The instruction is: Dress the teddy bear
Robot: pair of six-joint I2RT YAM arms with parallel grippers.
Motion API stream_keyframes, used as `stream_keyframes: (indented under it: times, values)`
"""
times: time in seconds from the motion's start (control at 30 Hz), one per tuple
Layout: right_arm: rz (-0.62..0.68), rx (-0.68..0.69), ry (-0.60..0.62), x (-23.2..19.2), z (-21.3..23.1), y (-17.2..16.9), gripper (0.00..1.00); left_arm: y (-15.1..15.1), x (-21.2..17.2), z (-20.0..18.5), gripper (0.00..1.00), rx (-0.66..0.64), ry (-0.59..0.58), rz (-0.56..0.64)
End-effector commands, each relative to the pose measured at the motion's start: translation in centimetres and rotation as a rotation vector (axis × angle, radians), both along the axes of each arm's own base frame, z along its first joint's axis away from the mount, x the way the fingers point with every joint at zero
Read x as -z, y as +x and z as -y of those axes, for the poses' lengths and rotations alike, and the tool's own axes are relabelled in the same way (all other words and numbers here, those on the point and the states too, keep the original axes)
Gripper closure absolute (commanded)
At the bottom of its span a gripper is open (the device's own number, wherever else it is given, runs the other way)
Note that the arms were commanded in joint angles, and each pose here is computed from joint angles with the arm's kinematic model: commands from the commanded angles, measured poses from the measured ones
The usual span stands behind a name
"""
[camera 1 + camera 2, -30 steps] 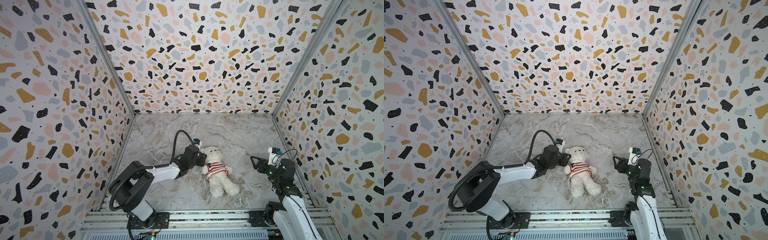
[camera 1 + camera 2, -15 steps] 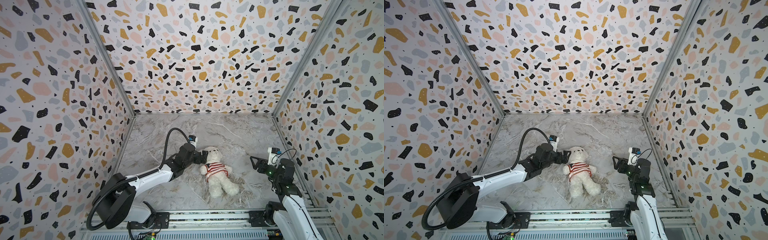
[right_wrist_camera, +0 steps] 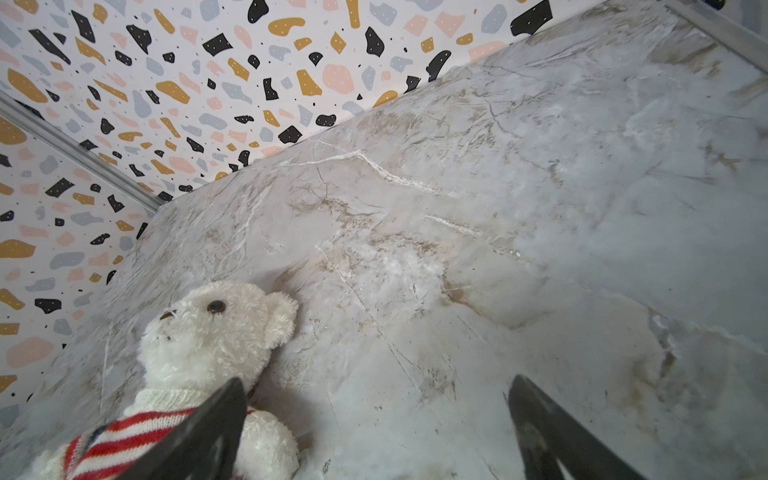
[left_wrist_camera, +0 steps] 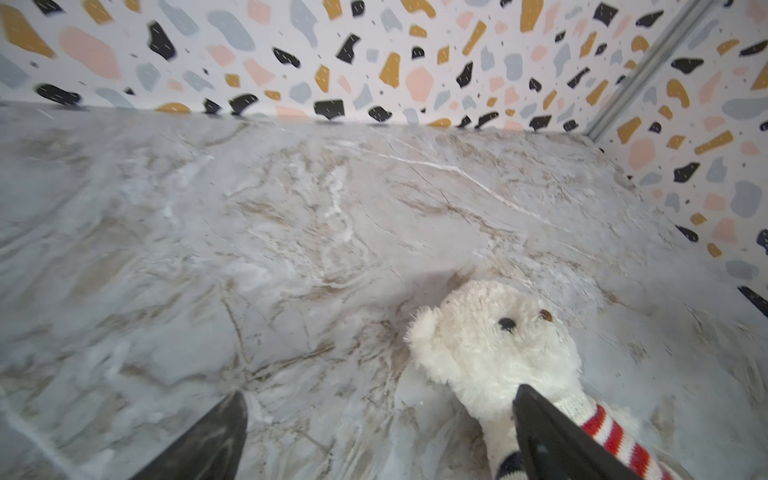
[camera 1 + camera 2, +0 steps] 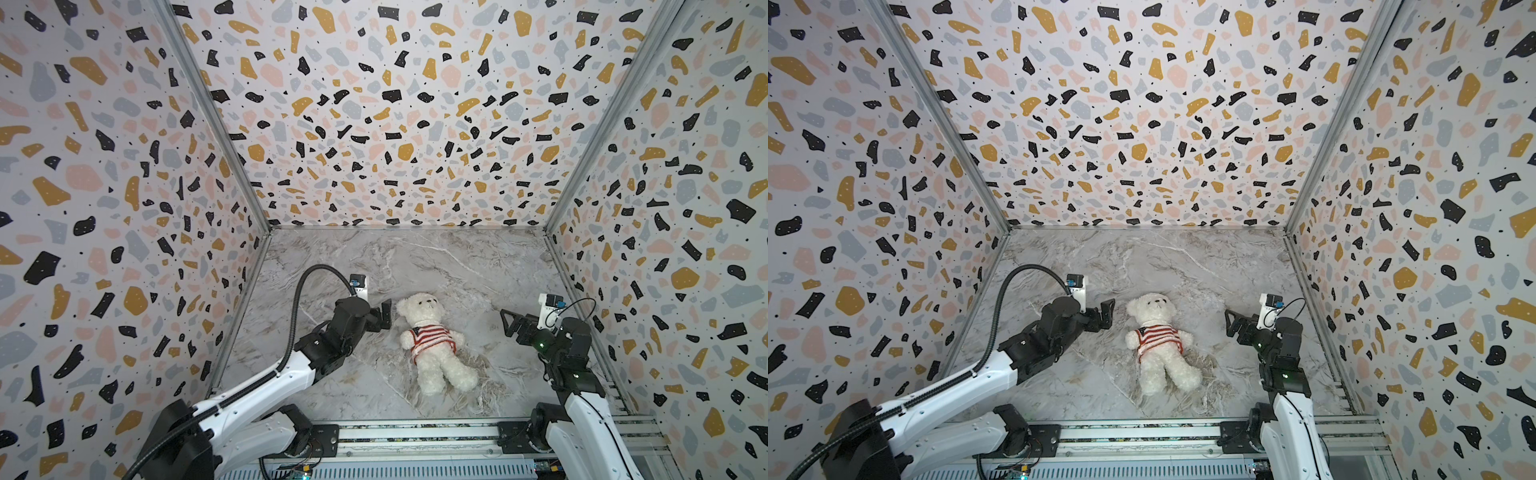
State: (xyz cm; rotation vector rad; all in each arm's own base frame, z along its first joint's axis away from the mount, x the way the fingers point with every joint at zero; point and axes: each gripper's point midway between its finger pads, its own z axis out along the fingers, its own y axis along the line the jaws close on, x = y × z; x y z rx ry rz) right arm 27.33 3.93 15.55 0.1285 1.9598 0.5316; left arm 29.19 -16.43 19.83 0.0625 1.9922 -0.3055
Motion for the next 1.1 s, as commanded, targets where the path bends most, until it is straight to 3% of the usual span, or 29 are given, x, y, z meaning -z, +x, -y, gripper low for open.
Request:
stream_keyframes:
  times: [0.0,0.23,0.6,0.83,1.07]
  values:
    - [0.095,0.029,-0.056,-2.7,0.7,0.6,0.01,-0.7,-0.9,-5.1,0.0,-0.191,0.073,0.076]
    - [0.201,0.086,-0.148,-4.0,1.9,0.9,0.01,-2.6,-2.7,-11.8,0.0,-0.495,0.071,0.2]
    - [0.353,0.104,-0.241,-3.6,2.4,1.3,0.01,-3.5,-1.8,-14.4,0.0,-0.584,0.214,0.392]
    - [0.36,0.109,-0.25,-2.1,2.7,2.9,0.01,-2.0,0.5,-16.0,0.0,-0.622,0.323,0.372]
    - [0.378,0.146,-0.278,-1.0,3.5,4.2,0.01,-0.4,2.3,-17.7,0.0,-0.634,0.321,0.367]
